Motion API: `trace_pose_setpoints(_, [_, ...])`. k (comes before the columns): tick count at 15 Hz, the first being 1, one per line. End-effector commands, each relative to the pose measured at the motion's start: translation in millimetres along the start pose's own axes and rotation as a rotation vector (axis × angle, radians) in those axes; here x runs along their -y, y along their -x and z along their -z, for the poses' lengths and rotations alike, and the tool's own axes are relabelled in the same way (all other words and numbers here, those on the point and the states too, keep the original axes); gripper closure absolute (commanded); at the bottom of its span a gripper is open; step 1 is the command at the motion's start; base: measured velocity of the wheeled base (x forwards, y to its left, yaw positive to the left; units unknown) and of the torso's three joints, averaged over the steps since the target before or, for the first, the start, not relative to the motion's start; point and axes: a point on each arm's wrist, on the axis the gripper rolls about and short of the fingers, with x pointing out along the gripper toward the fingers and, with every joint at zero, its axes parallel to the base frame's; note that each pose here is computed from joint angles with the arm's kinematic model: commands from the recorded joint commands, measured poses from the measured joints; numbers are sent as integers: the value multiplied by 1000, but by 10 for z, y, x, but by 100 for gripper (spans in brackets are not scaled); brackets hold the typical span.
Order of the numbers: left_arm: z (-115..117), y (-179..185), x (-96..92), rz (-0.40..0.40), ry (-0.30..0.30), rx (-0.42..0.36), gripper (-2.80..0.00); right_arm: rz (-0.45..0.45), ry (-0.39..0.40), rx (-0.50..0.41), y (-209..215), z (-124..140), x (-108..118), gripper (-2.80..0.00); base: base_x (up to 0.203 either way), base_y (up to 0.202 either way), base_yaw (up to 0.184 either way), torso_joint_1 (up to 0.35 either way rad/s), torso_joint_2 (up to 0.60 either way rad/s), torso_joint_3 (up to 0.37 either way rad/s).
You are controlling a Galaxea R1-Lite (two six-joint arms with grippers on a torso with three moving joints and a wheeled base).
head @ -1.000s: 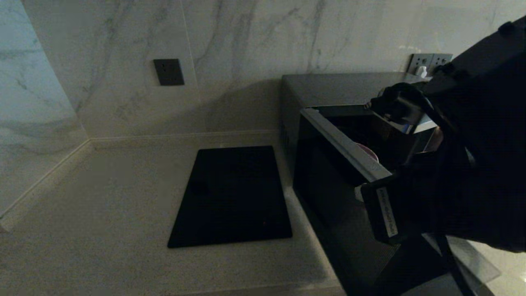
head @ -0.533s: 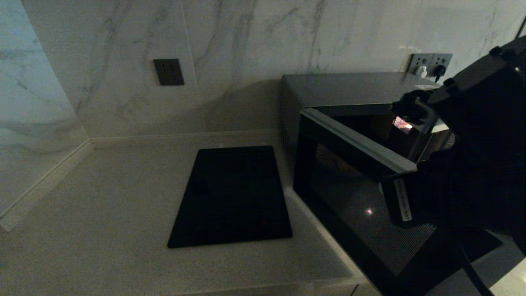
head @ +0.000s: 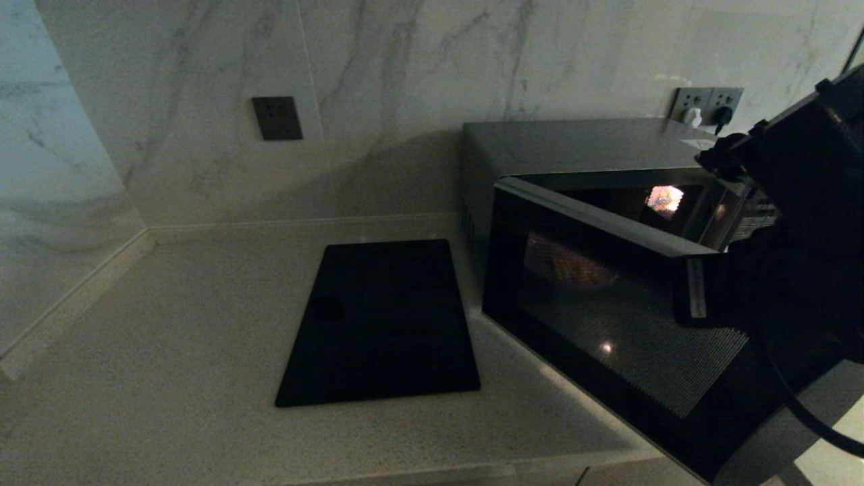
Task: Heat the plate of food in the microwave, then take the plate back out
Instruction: Close the microwave oven
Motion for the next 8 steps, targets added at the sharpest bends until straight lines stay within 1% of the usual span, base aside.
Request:
trace_pose_setpoints(1, [-1,0,0,-1,1,1,0,36,-38,9,-13,-50,121,0,0,0,0,0,0,0])
trace_pose_setpoints(5, [-1,0,0,-1,1,1,0,85,-89,14,-65,-119,266,0,0,0,0,0,0,0])
trace_pose_setpoints(8, [0,0,0,-1,1,0,0,131,-146,29,-102,-216,405,0,0,0,0,0,0,0])
